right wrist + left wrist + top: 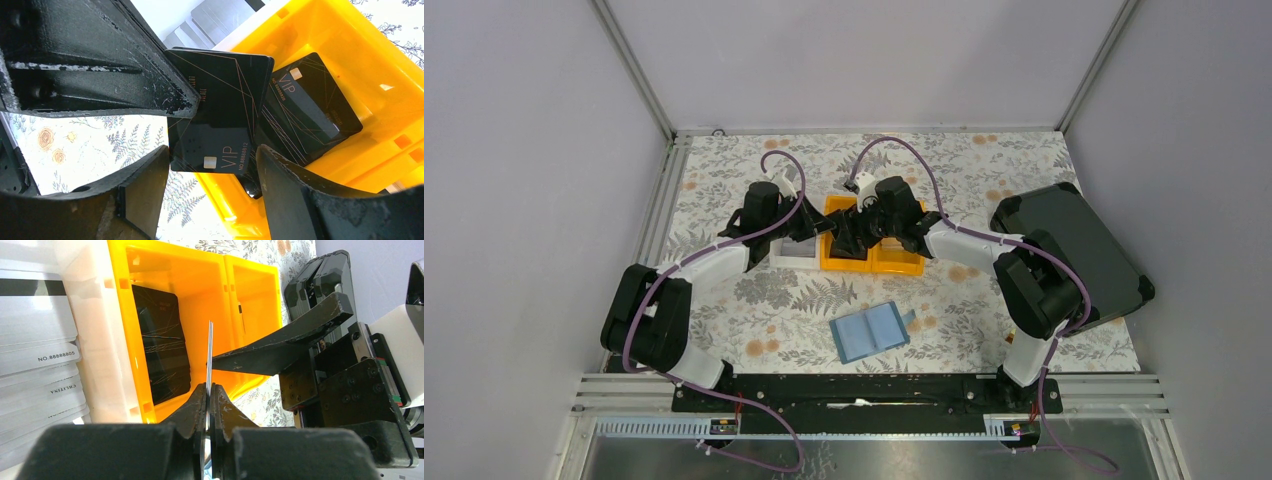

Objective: Put the credit cards into the card holder
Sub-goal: Pick up the credit card from the storage box.

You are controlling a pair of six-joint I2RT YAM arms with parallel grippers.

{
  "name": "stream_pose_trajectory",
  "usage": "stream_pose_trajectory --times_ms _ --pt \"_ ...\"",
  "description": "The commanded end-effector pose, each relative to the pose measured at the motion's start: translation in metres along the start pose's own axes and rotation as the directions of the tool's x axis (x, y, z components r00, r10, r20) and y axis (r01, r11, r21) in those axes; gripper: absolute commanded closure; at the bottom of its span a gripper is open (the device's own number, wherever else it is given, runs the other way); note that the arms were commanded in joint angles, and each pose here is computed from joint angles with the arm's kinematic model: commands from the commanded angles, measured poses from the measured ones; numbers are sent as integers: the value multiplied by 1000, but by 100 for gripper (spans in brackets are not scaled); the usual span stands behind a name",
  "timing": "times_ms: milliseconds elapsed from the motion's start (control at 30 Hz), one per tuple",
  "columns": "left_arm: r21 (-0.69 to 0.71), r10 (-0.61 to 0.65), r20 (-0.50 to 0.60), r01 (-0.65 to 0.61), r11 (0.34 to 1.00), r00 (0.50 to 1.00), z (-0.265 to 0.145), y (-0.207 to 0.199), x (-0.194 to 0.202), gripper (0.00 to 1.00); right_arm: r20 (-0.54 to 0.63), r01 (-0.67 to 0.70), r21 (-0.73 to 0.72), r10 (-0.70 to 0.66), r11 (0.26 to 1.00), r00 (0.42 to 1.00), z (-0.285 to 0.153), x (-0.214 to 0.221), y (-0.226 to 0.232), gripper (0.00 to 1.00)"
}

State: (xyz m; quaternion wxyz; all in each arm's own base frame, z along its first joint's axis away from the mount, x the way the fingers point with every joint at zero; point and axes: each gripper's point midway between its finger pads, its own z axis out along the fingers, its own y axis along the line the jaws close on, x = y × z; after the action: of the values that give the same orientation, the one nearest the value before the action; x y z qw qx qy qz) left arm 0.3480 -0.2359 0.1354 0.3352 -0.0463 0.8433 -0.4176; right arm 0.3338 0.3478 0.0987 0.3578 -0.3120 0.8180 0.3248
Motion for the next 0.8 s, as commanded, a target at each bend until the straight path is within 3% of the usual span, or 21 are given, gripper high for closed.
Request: stream_pose_trajectory --times_ms 0,400,700,767 --pt "38 49 72 -52 998 996 -8 -19 -23 100 34 25 -10 -24 1000 999 -1 -17 3 29" --pt "36 48 67 -50 998 997 -8 -17 -21 100 34 19 -25 -18 1000 999 -2 -17 6 29" --pt "28 47 62 -49 998 997 -5 -14 -21 100 31 10 18 -11 1000 999 -1 -18 -1 39" --pt "27 46 54 -48 999 997 -2 -13 -21 89 31 4 47 -6 999 1000 -1 -18 -6 37"
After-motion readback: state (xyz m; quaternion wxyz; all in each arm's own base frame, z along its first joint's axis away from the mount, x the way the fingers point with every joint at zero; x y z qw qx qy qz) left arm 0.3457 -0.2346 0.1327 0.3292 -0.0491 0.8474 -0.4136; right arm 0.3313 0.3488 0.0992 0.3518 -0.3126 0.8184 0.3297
